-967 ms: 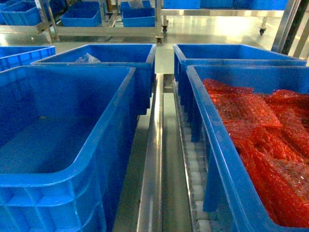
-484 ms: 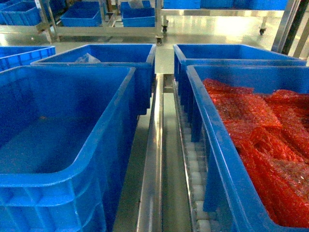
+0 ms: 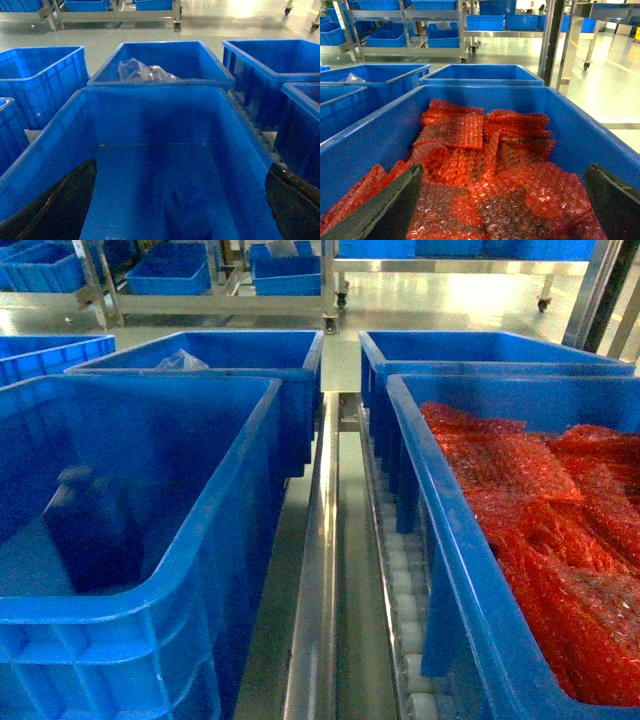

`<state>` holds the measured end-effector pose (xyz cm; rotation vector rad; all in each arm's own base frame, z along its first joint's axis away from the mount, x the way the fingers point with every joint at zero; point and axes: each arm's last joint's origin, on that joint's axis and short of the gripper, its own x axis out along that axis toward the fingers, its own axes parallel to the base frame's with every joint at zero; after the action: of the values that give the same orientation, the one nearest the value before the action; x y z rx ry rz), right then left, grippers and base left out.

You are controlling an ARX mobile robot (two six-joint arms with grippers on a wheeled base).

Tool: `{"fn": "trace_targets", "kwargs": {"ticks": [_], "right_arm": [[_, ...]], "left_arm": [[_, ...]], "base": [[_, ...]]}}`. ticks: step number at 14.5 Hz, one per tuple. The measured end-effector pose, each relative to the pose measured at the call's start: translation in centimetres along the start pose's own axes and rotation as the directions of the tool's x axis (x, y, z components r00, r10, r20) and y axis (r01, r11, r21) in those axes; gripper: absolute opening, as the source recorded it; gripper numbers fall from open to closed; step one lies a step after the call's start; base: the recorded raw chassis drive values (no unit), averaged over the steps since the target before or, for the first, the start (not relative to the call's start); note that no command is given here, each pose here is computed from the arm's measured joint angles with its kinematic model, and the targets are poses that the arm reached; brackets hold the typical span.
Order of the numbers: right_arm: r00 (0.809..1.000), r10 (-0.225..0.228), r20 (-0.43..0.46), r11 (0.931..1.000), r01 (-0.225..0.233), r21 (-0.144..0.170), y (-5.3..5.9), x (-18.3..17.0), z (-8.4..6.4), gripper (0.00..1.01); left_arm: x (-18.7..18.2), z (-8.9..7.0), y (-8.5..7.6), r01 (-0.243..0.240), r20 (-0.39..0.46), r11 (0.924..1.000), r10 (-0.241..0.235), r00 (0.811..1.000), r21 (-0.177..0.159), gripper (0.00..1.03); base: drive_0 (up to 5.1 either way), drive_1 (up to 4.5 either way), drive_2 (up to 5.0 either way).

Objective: Pick blue part to blue bin on bottom shelf

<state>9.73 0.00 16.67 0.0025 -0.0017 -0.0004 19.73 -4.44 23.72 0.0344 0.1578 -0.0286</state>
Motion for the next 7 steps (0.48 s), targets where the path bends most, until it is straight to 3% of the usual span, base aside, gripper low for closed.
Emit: {"fn": "trace_targets", "kwargs": {"ticks": [2,3,5,7], "right_arm": [[1.000,0.000,0.000,1.0000,0.000,0.000,0.0,0.0,0.0,0.98],[1.000,0.000,0.000,1.0000,0.000,0.000,0.0,0.0,0.0,0.98],[1.000,0.000,0.000,1.0000,0.000,0.000,0.0,0.0,0.0,0.98],[1.000,0.000,0.000,1.0000,0.000,0.000,0.0,0.0,0.0,0.98]], "left_arm": [[-0.4,-0.5,0.5,-0.018,0.134,0.9994,0.022,0.991,-0.030,0.85],[-1.1,-1.2,1.0,-0.022,0.159,0.9991,0.027,0.987,-0.037,0.76],[-2.3,-3.3,2.1,-0.037,0.147,0.9986,0.042,0.988,-0.037,0.47],[-3.2,-4.3,2.5,-0.023,0.150,0.9991,0.028,0.988,-0.035,0.25]], "base": [[0.0,0.00,0.0],[0.0,0.00,0.0],[0.0,0.00,0.0],[0.0,0.00,0.0]]}}
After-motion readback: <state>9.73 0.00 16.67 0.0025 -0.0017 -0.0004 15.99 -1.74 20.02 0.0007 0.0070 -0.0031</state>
